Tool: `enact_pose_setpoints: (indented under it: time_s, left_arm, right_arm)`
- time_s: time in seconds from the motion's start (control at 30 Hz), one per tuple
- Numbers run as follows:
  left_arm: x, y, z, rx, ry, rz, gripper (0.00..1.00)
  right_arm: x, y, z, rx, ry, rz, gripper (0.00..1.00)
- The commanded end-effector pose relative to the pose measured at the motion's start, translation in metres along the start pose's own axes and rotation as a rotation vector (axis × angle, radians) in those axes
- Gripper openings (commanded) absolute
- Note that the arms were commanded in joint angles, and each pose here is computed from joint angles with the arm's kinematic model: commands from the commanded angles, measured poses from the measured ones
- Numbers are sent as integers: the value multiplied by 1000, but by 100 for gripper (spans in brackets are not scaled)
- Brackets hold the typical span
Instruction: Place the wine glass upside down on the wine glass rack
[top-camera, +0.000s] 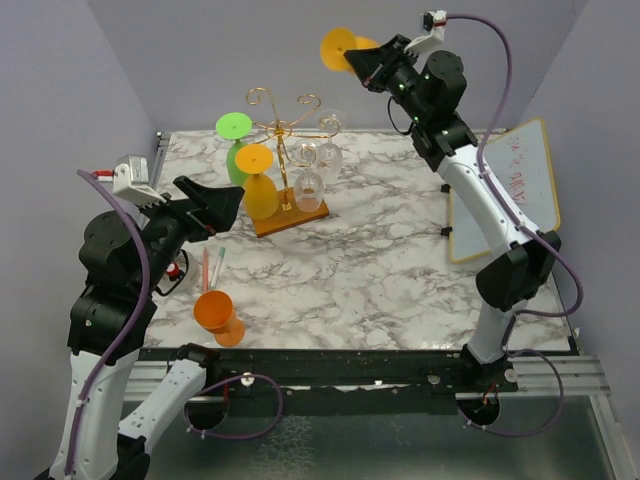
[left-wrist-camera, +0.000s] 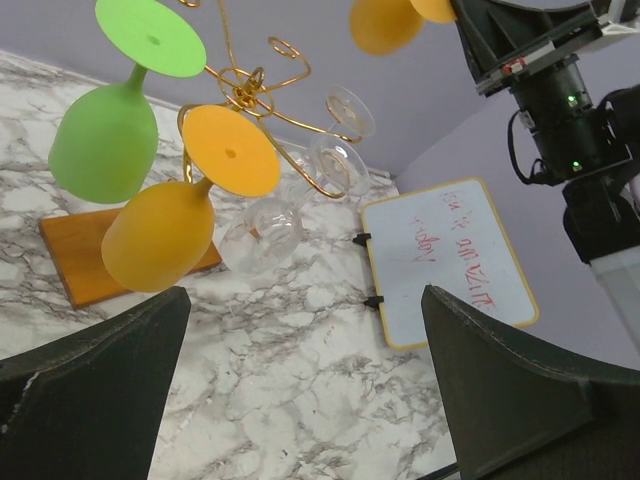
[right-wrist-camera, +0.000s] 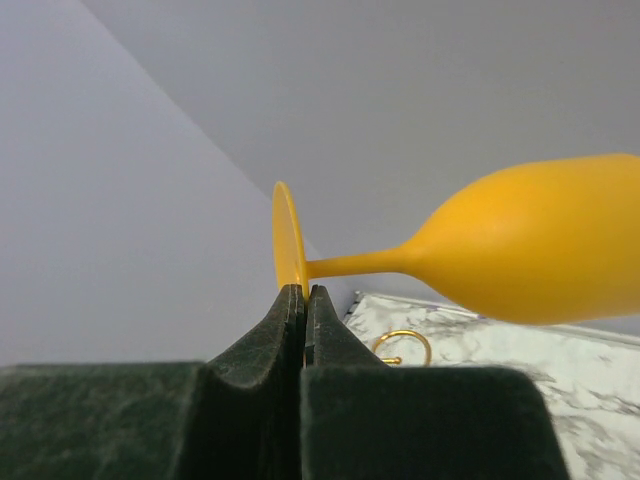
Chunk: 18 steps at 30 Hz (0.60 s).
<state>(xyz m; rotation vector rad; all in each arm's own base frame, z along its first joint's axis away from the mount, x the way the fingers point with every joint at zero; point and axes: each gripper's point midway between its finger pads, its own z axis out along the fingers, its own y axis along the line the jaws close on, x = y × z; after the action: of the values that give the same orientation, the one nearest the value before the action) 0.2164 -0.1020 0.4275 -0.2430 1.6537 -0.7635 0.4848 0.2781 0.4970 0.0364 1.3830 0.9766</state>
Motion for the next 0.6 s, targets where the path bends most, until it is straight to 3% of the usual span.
enact_pose_setpoints:
  time_s: [0.0,0.27,0.57]
  left_arm:
    - [1,0,-7,6,3,31,99]
    - [2,0,-12,11,-1,41,99]
    - [10,2,-14,22,16,41,99]
  right_arm:
    - [24,29,22,-211,108,53,0]
    - [67,27,48,-302,226,226,0]
    - [111,26,54,-340,326,304,1]
